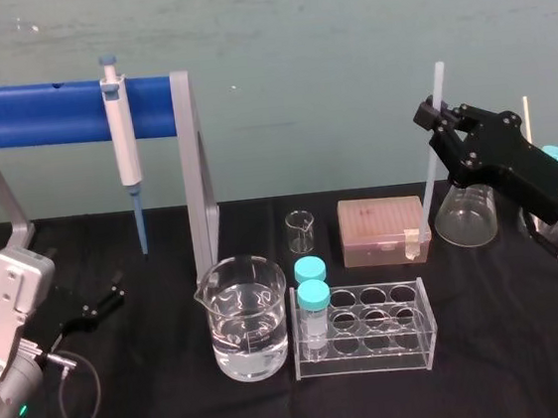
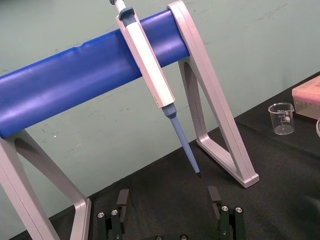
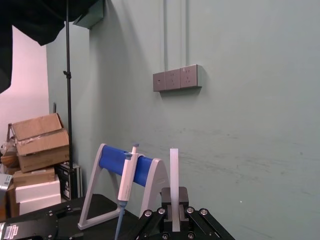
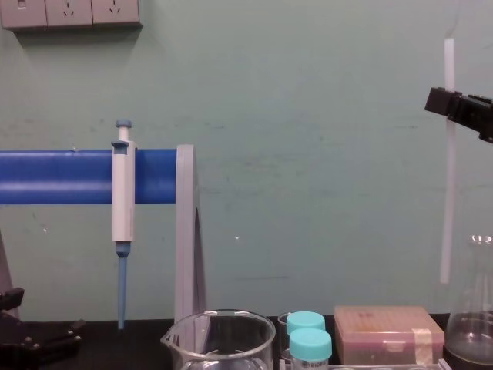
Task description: Pick up the stirring rod with one hand, then place it down.
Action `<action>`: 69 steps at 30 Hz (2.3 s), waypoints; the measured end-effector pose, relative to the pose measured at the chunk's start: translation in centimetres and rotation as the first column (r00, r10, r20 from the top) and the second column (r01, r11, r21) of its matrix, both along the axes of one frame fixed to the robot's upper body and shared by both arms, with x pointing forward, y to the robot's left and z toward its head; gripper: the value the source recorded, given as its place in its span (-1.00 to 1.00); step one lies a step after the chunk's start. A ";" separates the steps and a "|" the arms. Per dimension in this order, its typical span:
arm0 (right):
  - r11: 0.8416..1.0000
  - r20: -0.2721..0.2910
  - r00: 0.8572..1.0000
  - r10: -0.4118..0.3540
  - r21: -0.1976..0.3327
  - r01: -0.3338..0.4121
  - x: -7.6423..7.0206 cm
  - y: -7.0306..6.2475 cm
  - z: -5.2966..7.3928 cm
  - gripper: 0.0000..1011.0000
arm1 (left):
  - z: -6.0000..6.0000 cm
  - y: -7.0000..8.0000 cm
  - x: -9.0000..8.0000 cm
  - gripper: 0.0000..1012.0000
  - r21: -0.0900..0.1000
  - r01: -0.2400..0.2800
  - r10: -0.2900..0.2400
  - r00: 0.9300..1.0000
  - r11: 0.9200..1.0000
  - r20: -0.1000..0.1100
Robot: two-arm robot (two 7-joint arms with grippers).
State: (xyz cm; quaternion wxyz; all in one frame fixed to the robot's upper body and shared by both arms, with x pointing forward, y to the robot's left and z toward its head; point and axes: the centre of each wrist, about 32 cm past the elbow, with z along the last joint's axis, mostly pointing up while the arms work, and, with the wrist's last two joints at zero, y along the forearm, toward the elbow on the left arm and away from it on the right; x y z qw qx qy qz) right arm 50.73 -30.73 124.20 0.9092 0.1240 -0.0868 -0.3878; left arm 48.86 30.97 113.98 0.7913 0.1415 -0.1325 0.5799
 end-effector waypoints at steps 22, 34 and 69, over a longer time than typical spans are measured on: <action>1.000 0.001 1.000 0.000 -0.003 0.000 -0.1 -0.1 -0.1 -0.86 | 0.0 0.0 0.0 0.98 0.000 0.000 0.000 1.000 1.000 0.000; 1.000 -0.001 1.000 0.003 -0.004 -0.003 0.0 0.0 -0.1 -0.86 | 0.0 0.0 0.0 0.98 0.000 0.000 0.000 1.000 1.000 0.000; 1.000 -0.010 1.000 0.007 -0.006 -0.007 0.1 0.1 -0.3 -0.86 | 0.0 0.0 0.0 0.98 0.000 0.000 0.000 1.000 1.000 0.000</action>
